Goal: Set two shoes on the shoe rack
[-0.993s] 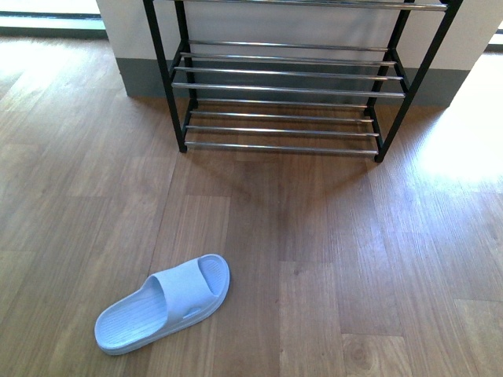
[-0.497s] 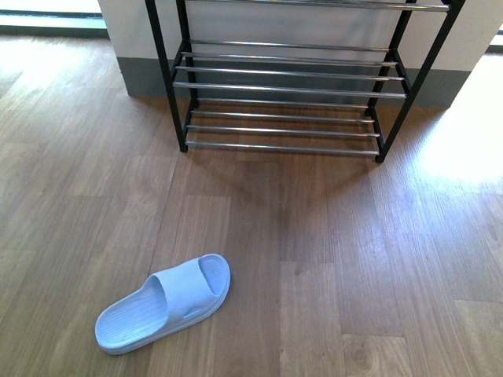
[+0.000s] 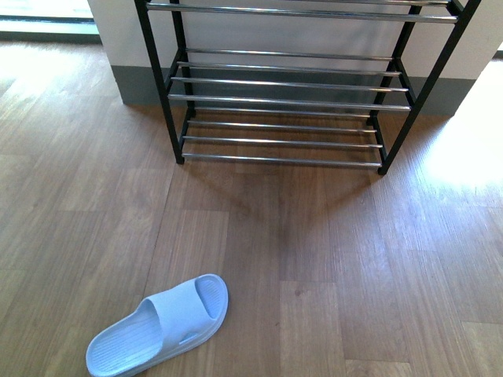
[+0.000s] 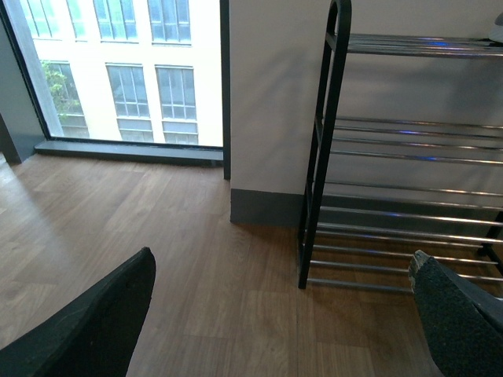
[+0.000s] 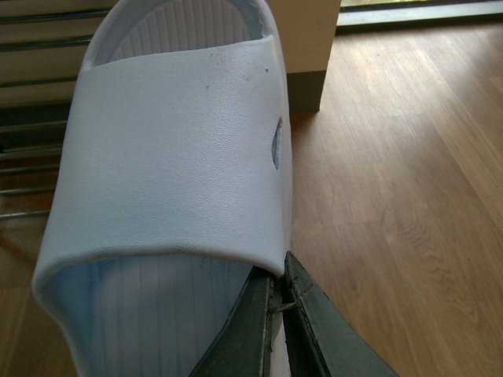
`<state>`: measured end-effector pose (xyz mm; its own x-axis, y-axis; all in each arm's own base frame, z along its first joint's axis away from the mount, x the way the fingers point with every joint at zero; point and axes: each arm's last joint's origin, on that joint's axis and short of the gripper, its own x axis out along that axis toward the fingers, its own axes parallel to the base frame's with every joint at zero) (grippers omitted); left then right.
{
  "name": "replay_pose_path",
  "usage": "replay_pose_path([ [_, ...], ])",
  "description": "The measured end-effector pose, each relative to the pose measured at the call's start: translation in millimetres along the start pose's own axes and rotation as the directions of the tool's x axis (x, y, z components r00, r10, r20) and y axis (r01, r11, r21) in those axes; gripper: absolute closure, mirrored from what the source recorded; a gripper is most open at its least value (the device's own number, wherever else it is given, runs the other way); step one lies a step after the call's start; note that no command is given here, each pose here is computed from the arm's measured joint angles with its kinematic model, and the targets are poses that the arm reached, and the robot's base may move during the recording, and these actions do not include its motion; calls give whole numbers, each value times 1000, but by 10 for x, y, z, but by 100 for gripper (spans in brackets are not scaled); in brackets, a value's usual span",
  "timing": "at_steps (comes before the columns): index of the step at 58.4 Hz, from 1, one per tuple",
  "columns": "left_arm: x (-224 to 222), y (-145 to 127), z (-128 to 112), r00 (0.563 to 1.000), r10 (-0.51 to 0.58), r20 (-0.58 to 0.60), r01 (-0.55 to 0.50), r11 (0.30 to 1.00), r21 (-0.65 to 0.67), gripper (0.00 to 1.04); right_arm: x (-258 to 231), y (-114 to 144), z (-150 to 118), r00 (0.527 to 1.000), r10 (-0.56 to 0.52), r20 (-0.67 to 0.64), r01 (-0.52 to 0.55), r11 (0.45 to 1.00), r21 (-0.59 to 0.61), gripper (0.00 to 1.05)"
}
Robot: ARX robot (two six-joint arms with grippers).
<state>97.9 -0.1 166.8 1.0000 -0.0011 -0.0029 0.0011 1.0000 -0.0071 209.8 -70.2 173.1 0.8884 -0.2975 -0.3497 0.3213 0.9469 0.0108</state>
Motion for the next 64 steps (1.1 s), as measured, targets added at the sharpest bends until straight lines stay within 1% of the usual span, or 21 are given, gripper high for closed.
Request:
replay_pose_path([
  [10, 0, 0, 0, 1000, 0, 0, 0, 1000, 0, 9, 0, 0, 0, 1000, 1, 0, -1, 1000, 0, 104],
  [12, 4, 1, -13, 999, 24, -30, -24, 1000, 0, 9, 0, 0, 0, 1000, 0, 0, 0, 1000, 0, 104],
  [13, 5, -1, -16, 996, 49, -69, -49, 999, 4, 9, 0, 0, 0, 1000, 0, 0, 0, 1000, 0, 104],
  [18, 84, -39, -67, 979, 60, -196, -56, 998, 27, 9, 0, 0, 0, 1000, -1, 0, 1, 1000, 0, 104],
  [20, 138, -63, -98, 972, 43, -232, -35, 999, 38, 9, 0, 0, 0, 1000, 0, 0, 0, 1000, 0, 104],
  [23, 234, -126, -151, 959, -21, -283, 33, 999, 38, 9, 0, 1, 0, 1000, 1, 0, -1, 1000, 0, 104],
  [30, 462, -251, -254, 932, -105, -347, 135, 989, 64, 9, 0, 1, 0, 1000, 2, 0, -2, 1000, 0, 104],
  [32, 572, -309, -297, 918, -143, -369, 180, 981, 66, 9, 0, 1, 0, 1000, 1, 0, -1, 1000, 0, 104],
  [35, 789, -432, -399, 884, -219, -412, 271, 960, 71, 9, 0, 1, 0, 1000, 0, 0, 0, 1000, 0, 104],
  [36, 823, -448, -421, 879, -225, -421, 279, 958, 70, 9, 0, 1, 0, 1000, 0, 0, 0, 1000, 0, 104],
  [38, 950, -515, -521, 847, -270, -457, 335, 940, 66, 9, 0, 1, 0, 1000, 2, 0, -2, 1000, 0, 104],
  [41, 1111, -587, -739, 804, -272, -529, 369, 925, 85, 9, 0, 1, 0, 1000, 1, 0, -1, 1000, 0, 104],
  [44, 1249, -650, -1014, 740, -286, -609, 418, 905, 82, 9, 0, 0, 0, 1000, 0, 0, 0, 1000, 0, 104],
  [48, 1357, -694, -1342, 670, -279, -688, 449, 891, 75, 9, 0, 1, 0, 1000, 0, 0, 0, 1000, 0, 104],
  [53, 1412, -709, -1597, 621, -265, -738, 460, 885, 69, 9, 0, 1, 0, 1000, 1, 0, -1, 1000, 0, 104],
  [54, 1424, -712, -1683, 605, -261, -752, 461, 885, 64, 9, 0, 1, 0, 1000, 1, 0, -1, 1000, 0, 104],
  [56, 1433, -715, -1761, 591, -259, -764, 464, 884, 59, 9, 0, 1, 0, 1000, 1, 0, -1, 1000, 0, 104],
  [57, 1435, -716, -1846, 572, -258, -778, 468, 882, 51, 9, 0, 1, 0, 1000, 0, 0, 0, 1000, 0, 104],
  [61, 1432, -719, -2034, 530, -253, -809, 473, 880, 35, 9, 0, 1, 0, 1000, 0, 0, 0, 1000, 0, 104],
  [62, 1422, -721, -2106, 510, -255, -821, 479, 878, 25, 9, 0, 1, 0, 1000, 0, 0, 0, 1000, 0, 104],
  [64, 1412, -724, -2170, 493, -256, -831, 483, 876, 17, 9, 0, 1, 0, 1000, 0, 0, 0, 1000, 0, 104],
])
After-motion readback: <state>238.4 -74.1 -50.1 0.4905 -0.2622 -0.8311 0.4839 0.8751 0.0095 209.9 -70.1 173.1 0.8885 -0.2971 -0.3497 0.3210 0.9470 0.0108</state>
